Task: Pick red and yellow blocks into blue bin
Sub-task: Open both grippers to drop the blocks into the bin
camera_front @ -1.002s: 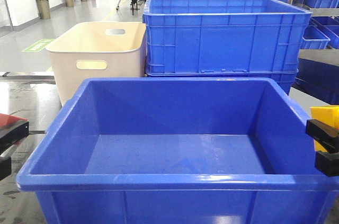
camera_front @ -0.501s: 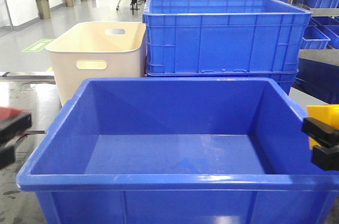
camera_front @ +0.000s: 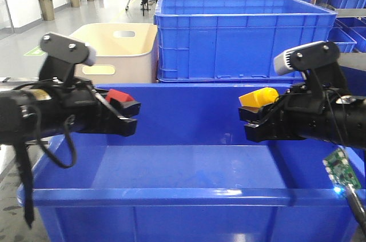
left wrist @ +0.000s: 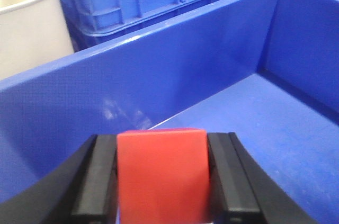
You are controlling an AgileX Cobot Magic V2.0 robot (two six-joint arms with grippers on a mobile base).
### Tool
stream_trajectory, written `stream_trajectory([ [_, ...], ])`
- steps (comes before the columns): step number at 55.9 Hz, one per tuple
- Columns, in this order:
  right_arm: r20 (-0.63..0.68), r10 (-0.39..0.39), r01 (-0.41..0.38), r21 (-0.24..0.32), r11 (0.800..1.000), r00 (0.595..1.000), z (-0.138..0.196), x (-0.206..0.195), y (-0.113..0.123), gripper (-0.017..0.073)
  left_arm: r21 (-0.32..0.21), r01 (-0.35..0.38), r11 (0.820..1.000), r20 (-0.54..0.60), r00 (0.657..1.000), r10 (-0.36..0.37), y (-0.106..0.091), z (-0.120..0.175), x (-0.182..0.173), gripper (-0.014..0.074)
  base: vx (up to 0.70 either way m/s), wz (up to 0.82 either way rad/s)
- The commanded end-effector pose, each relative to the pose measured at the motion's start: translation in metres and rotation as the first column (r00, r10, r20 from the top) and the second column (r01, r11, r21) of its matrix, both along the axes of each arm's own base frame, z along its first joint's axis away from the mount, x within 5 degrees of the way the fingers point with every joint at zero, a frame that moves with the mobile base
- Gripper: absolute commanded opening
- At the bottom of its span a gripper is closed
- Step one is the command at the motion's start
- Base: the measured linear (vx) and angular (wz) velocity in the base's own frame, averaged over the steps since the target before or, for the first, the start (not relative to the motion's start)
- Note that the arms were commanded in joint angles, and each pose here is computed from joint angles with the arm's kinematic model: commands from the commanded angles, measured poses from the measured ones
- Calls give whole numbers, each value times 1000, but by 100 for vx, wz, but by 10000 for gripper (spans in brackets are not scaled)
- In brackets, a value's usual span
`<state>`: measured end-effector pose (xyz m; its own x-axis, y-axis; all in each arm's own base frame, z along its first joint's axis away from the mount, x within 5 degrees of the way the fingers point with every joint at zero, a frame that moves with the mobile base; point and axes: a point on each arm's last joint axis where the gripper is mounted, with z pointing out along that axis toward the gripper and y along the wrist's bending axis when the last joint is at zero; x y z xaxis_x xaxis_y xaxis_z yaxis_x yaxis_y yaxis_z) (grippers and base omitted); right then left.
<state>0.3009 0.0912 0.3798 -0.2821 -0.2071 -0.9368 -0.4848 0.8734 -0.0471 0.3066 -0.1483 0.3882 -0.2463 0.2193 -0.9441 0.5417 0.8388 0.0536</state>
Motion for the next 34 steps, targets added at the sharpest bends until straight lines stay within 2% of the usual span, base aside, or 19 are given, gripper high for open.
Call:
stream_trajectory([
  [1,106,-32,28,33,999,994,27,-4,-3,348,-69,-10,998,104,994,17,-1,28,-3,239,0,0],
  [10,116,-43,39,36,999,992,28,-4,-5,619,-74,-14,997,102,995,22,-2,27,-2,482,0,0],
  [14,117,-44,40,37,999,992,28,-4,-5,682,-79,-16,997,110,994,25,-1,29,-3,538,0,0],
  [20,125,-44,39,39,998,991,31,-7,-5,694,-88,-14,996,131,991,25,2,37,-10,556,0,0],
  [24,144,-50,43,49,998,988,37,-12,-7,664,-96,-16,995,161,986,31,7,46,-17,526,0,0],
  [27,178,-60,51,58,997,982,45,-18,-9,615,-98,-14,995,188,982,33,10,54,-24,468,0,0],
  [30,202,-71,56,76,995,977,53,-25,-11,540,-86,-8,996,216,976,26,15,64,-35,360,0,0],
  [34,242,-71,49,98,994,968,67,-42,-15,365,-39,5,999,245,969,5,22,75,-51,176,0,0],
])
